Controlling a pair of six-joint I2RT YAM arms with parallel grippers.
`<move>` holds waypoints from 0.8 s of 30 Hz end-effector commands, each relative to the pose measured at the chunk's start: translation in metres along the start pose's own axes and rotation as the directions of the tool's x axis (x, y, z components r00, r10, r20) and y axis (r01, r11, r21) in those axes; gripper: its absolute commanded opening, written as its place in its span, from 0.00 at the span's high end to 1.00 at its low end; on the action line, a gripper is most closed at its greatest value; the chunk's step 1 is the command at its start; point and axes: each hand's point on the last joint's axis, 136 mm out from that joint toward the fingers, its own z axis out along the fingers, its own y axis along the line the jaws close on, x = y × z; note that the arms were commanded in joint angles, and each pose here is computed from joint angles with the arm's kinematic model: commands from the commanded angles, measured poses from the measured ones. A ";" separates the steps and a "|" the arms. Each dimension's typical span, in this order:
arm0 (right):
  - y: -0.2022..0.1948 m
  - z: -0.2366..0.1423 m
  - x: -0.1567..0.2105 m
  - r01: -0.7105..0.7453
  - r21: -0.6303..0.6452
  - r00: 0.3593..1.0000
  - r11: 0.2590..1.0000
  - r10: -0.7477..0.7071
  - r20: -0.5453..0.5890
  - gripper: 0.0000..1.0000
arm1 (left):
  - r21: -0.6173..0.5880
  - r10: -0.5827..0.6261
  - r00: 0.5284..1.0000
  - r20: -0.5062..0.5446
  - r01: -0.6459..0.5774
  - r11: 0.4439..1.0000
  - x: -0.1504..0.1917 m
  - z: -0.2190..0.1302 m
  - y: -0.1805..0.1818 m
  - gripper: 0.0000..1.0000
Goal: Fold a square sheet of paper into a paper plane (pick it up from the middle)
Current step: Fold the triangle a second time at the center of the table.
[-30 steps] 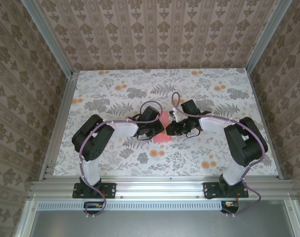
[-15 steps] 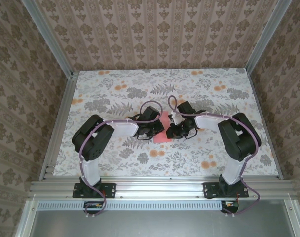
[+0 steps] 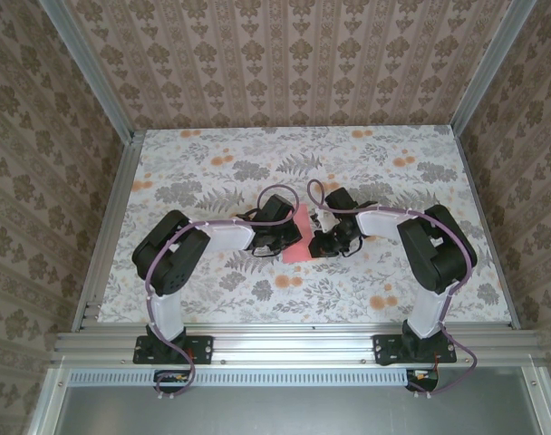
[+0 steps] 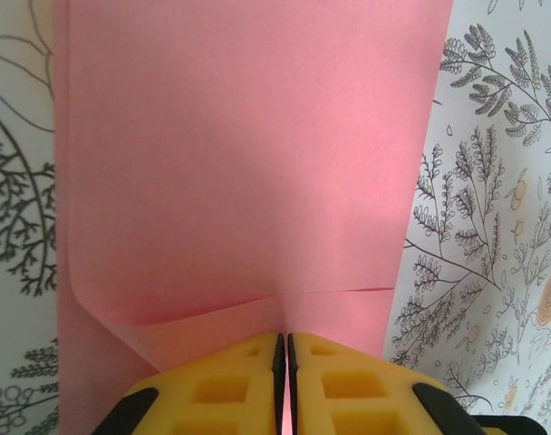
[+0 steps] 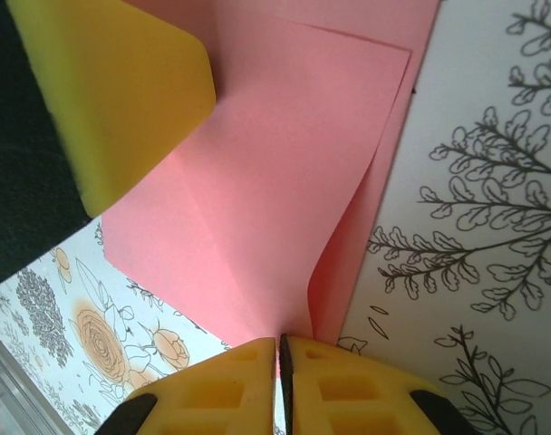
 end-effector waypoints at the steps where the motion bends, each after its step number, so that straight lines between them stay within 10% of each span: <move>1: 0.001 -0.013 0.004 0.011 0.016 1.000 1.000 -0.011 -0.014 0.85 | -0.087 0.003 1.000 -0.021 -0.005 0.996 0.007 0.004 0.021 0.87; 24: 0.010 -0.009 -0.018 0.049 -0.005 0.997 0.999 -0.048 0.064 0.67 | -0.066 0.005 1.000 -0.018 -0.007 0.998 0.005 0.003 0.013 0.87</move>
